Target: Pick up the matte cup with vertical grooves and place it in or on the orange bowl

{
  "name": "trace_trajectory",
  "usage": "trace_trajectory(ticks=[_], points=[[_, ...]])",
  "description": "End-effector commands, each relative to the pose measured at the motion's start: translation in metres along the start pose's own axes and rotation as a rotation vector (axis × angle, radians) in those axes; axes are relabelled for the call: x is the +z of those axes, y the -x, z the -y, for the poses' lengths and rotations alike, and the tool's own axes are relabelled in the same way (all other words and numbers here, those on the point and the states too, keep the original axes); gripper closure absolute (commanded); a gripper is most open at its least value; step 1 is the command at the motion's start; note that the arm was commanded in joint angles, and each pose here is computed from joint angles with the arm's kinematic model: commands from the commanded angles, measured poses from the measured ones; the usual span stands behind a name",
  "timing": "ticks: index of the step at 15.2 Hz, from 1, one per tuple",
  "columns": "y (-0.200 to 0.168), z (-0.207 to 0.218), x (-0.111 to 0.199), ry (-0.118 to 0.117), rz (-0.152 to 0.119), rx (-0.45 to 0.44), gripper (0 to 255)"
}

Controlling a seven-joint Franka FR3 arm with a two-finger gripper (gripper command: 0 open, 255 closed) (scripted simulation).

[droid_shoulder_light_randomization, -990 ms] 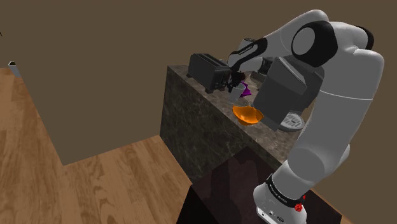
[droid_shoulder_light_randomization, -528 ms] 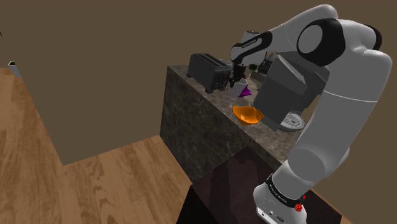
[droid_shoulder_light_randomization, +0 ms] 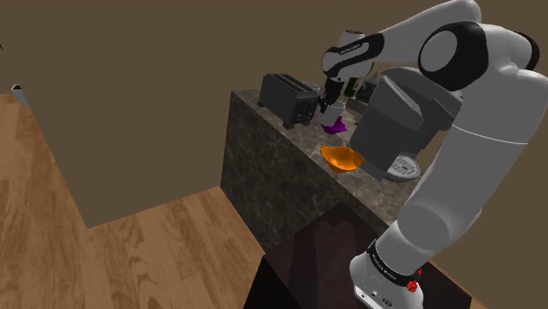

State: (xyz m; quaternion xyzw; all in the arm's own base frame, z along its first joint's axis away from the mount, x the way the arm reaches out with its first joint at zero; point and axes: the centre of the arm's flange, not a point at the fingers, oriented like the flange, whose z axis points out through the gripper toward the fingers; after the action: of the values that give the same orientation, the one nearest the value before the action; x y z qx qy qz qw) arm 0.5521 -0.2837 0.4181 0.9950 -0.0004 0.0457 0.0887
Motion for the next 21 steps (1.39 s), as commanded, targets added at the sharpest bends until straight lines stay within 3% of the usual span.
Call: trace_trajectory(ticks=[1,6,21], points=[[-0.001,-0.002,-0.010,0.000,0.000,0.000,255],[-0.003,-0.006,-0.035,0.000,0.000,0.000,255],[0.170,0.071,-0.091,0.000,0.000,0.000,255]])
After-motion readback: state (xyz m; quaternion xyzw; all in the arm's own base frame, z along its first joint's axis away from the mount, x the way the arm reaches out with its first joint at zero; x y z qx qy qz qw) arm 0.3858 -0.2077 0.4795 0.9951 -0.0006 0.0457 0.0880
